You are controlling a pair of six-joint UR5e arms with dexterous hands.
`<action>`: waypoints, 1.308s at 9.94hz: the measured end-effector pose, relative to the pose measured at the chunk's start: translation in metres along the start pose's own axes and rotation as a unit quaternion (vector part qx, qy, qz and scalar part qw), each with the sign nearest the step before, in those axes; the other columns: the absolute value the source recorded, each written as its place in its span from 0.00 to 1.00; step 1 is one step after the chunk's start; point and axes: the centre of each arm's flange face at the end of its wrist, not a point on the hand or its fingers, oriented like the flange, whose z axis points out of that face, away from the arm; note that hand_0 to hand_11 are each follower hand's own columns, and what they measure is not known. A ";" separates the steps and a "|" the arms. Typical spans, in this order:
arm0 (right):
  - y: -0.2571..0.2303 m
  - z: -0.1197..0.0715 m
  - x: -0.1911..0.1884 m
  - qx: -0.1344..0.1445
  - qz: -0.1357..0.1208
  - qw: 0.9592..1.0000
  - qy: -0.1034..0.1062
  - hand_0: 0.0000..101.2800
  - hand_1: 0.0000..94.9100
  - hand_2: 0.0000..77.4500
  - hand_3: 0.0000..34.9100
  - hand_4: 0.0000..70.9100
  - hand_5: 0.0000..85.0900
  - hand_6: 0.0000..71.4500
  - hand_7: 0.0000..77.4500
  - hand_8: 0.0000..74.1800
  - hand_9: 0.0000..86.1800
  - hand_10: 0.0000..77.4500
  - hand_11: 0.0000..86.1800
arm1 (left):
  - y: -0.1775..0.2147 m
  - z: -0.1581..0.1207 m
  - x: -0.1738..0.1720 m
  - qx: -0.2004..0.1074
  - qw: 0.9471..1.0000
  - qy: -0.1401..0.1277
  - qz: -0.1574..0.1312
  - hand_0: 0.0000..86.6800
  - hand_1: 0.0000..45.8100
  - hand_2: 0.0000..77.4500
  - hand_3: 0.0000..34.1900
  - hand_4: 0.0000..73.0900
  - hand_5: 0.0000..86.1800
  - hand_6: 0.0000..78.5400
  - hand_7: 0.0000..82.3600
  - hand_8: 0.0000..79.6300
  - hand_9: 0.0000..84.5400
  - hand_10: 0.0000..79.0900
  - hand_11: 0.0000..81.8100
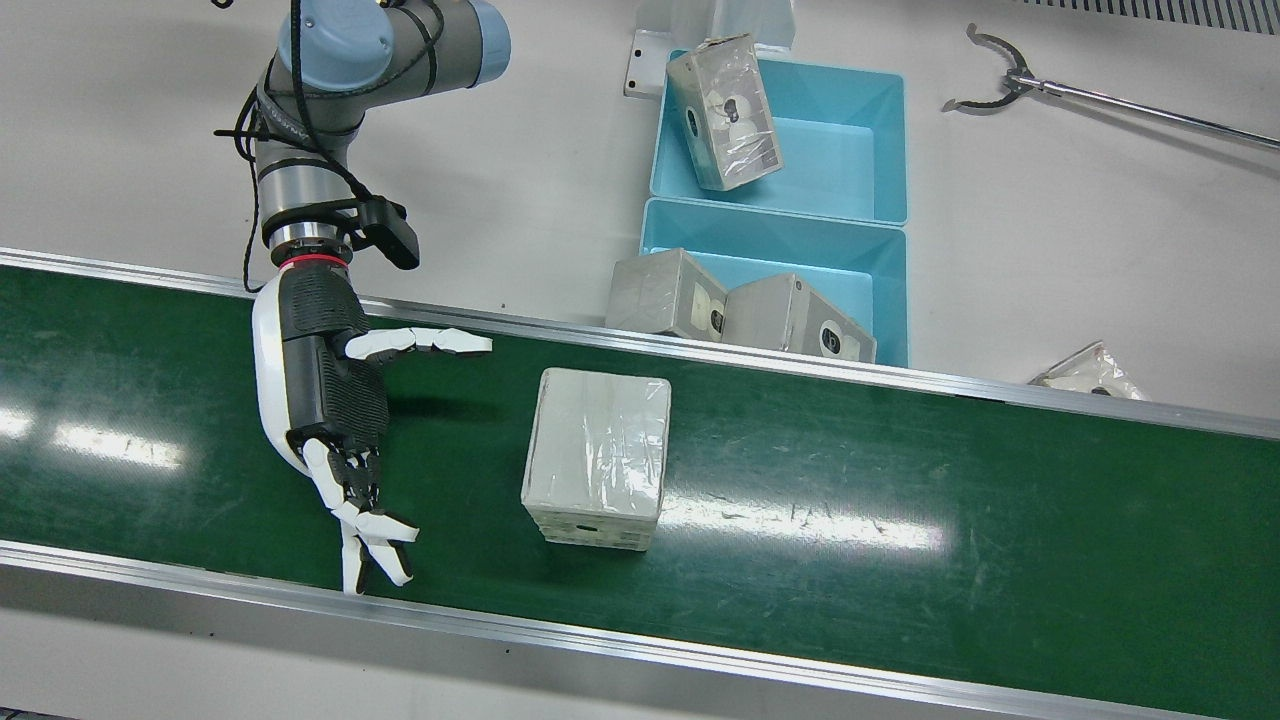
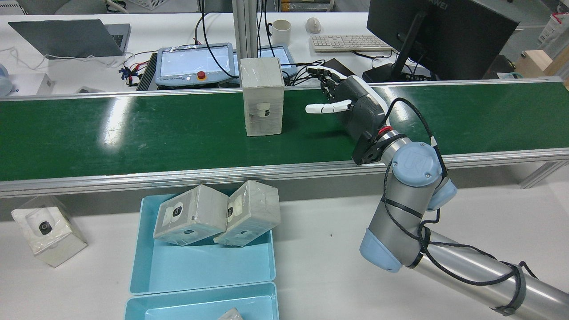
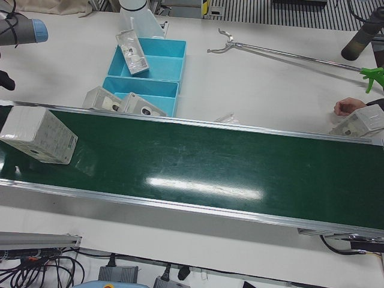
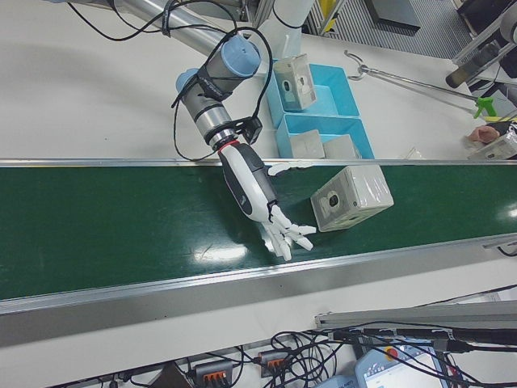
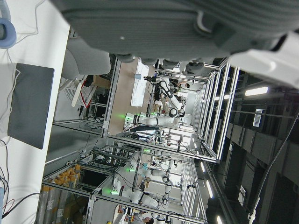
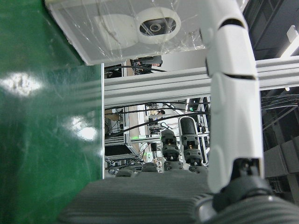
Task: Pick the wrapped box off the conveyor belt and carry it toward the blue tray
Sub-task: 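Close the right hand around the white wrapped box on the belt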
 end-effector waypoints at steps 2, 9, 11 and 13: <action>-0.001 0.000 0.000 0.001 0.000 1.000 0.000 0.49 0.18 0.18 0.00 0.12 0.31 0.06 0.08 0.00 0.04 0.00 0.01 | 0.000 0.000 0.000 0.000 1.000 0.000 0.000 0.00 0.00 0.01 0.00 0.00 0.01 0.01 0.01 0.01 0.00 0.01 0.01; -0.002 0.000 0.000 0.002 -0.001 1.000 0.000 0.49 0.18 0.18 0.00 0.14 0.31 0.06 0.08 0.00 0.04 0.00 0.01 | 0.000 0.000 0.000 0.000 1.000 0.000 0.000 0.00 0.00 0.01 0.00 0.00 0.01 0.01 0.00 0.01 0.01 0.01 0.01; -0.003 0.000 0.000 0.003 -0.002 1.000 0.000 0.49 0.18 0.18 0.00 0.14 0.31 0.07 0.08 0.00 0.04 0.00 0.01 | 0.000 0.000 0.000 0.000 1.000 0.000 0.000 0.00 0.00 0.01 0.00 0.00 0.01 0.01 0.01 0.01 0.00 0.01 0.01; -0.004 0.000 0.000 0.004 -0.002 1.000 0.000 0.49 0.18 0.18 0.00 0.08 0.31 0.07 0.08 0.00 0.03 0.00 0.01 | 0.000 0.000 0.000 0.000 1.000 0.000 0.000 0.00 0.00 0.01 0.00 0.00 0.01 0.01 0.01 0.01 0.01 0.01 0.01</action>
